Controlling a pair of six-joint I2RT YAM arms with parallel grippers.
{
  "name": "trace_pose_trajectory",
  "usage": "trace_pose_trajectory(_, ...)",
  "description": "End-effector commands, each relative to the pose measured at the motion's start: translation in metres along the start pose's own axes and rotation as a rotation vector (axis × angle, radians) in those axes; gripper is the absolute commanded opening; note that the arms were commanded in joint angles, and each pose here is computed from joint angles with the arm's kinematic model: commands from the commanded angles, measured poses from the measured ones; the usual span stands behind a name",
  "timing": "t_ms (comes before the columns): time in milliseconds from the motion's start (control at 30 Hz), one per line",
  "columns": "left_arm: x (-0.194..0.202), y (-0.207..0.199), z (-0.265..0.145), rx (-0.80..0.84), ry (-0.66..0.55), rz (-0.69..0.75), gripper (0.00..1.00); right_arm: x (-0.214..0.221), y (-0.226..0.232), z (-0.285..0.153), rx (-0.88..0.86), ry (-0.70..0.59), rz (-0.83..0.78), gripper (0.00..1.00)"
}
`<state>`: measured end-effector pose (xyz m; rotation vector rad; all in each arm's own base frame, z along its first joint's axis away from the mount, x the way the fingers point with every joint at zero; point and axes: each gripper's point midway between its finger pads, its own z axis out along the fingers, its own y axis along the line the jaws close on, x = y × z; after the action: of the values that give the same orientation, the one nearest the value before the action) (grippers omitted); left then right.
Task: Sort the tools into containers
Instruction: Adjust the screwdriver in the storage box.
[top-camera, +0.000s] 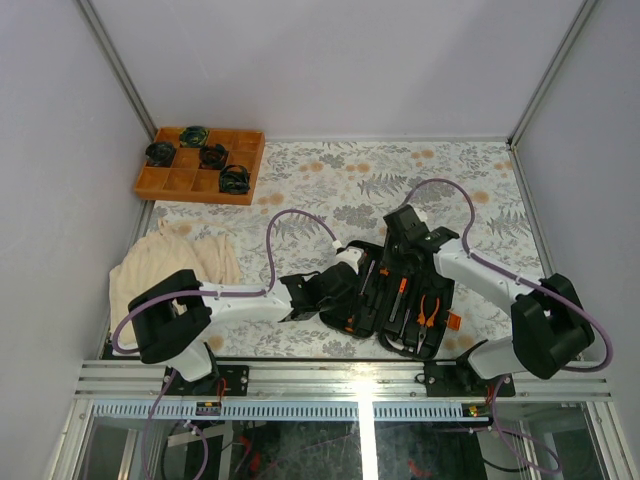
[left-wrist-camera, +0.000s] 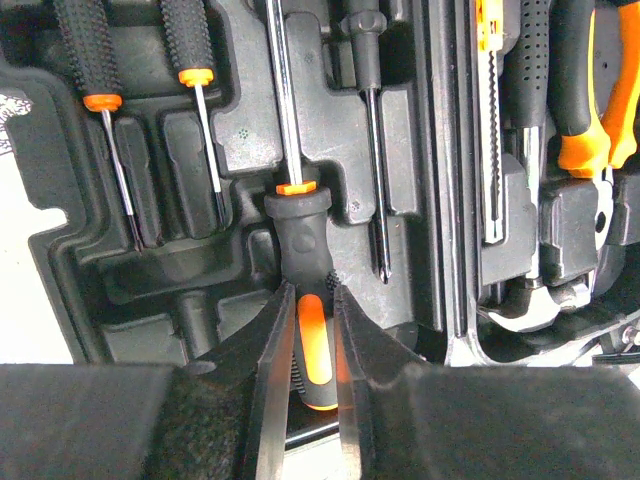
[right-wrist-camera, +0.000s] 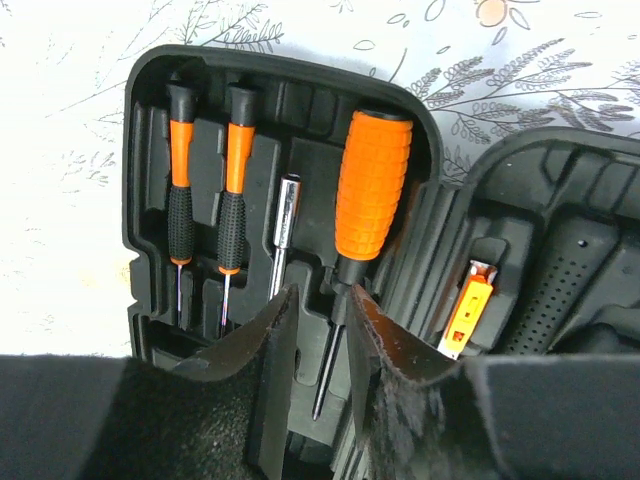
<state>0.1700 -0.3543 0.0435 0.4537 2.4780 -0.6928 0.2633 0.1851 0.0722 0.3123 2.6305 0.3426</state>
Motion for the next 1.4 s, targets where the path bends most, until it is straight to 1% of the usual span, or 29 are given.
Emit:
trace_pose_trajectory(0, 0.029, 0.011, 0.004, -0.024, 0.081, 0.004, 0.14, -0.009, 0.029, 0.0, -0.088, -0.013, -0.004, 0.32)
trace_pose_trajectory(133, 0.029, 0.011, 0.004, -0.023, 0.081, 0.005, 0.11, -0.01, 0.036, 0.006, -0.098, -0.004, -0.009, 0.31)
trace_pose_trajectory(233, 0.03, 0.012, 0.005, -0.026, 0.083, 0.006, 0.08, -0.013, 0.037, 0.012, -0.088, -0.006, -0.01, 0.27)
trace_pose_trajectory(500, 0.031, 0.011, 0.005, -0.028, 0.087, 0.011, 0.06, -0.015, 0.033, 0.03, -0.026, 0.004, -0.014, 0.21)
trace_pose_trajectory(633, 0.031, 0.01, 0.005, -0.026, 0.086, 0.01, 0.05, -0.014, 0.034, 0.037, -0.023, 0.013, -0.018, 0.15)
trace_pose_trajectory(867, 0.033, 0.011, 0.005, -0.026, 0.091, 0.015, 0.04, -0.017, 0.036, 0.043, -0.018, 0.011, -0.031, 0.1)
trace_pose_trajectory(1133, 0.035, 0.012, 0.005, -0.031, 0.098, 0.017, 0.02, -0.012, 0.027, 0.045, 0.022, 0.029, -0.039, 0.09)
trace_pose_trajectory(1367, 0.043, 0.015, 0.007, -0.036, 0.12, 0.031, 0.0, 0.009, 0.008, 0.061, 0.103, 0.117, -0.062, 0.07)
